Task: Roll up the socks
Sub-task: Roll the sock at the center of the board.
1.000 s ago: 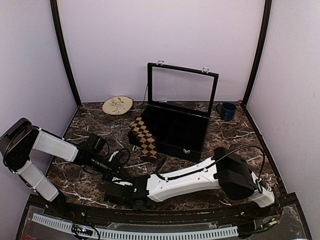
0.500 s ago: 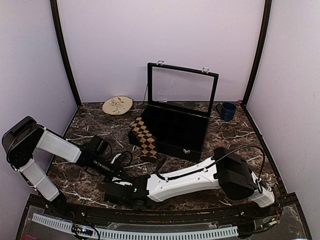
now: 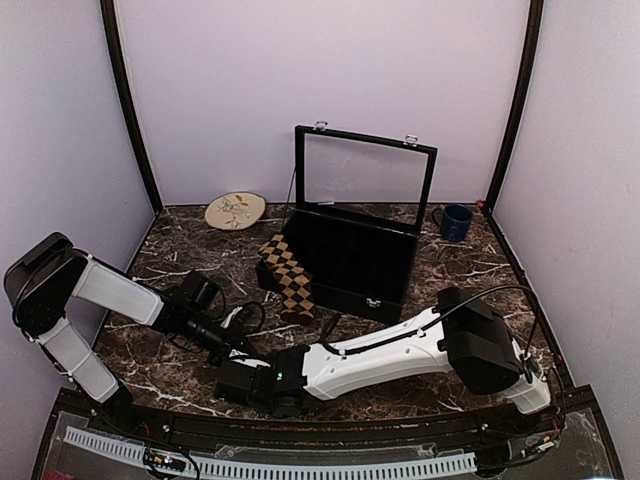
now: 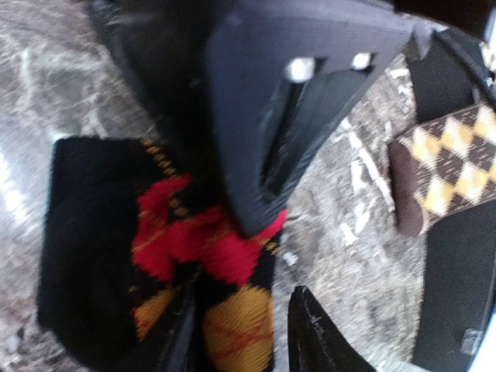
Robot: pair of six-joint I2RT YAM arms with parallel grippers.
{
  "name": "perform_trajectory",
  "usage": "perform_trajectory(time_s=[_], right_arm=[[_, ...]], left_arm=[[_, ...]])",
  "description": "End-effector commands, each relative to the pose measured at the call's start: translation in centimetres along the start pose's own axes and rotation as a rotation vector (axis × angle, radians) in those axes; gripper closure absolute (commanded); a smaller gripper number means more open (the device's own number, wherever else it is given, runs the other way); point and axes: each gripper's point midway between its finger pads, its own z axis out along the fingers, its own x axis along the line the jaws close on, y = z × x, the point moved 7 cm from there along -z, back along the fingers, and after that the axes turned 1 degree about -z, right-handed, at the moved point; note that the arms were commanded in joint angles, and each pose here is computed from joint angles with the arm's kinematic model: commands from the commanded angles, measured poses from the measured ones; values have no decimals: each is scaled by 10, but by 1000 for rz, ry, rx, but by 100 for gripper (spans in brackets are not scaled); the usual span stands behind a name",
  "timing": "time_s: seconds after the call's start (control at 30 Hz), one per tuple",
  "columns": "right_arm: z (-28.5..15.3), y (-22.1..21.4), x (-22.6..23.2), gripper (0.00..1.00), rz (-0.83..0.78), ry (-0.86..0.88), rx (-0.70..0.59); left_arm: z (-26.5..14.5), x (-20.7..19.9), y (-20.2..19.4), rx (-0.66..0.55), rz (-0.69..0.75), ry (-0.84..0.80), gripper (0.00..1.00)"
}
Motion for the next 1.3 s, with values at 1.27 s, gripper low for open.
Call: perform_trajectory(time_s=[1.27], right_arm=[[4,-17,-93,43,892,677,-92]], left_arm=[[-5,22,4,-114,74,284,100]])
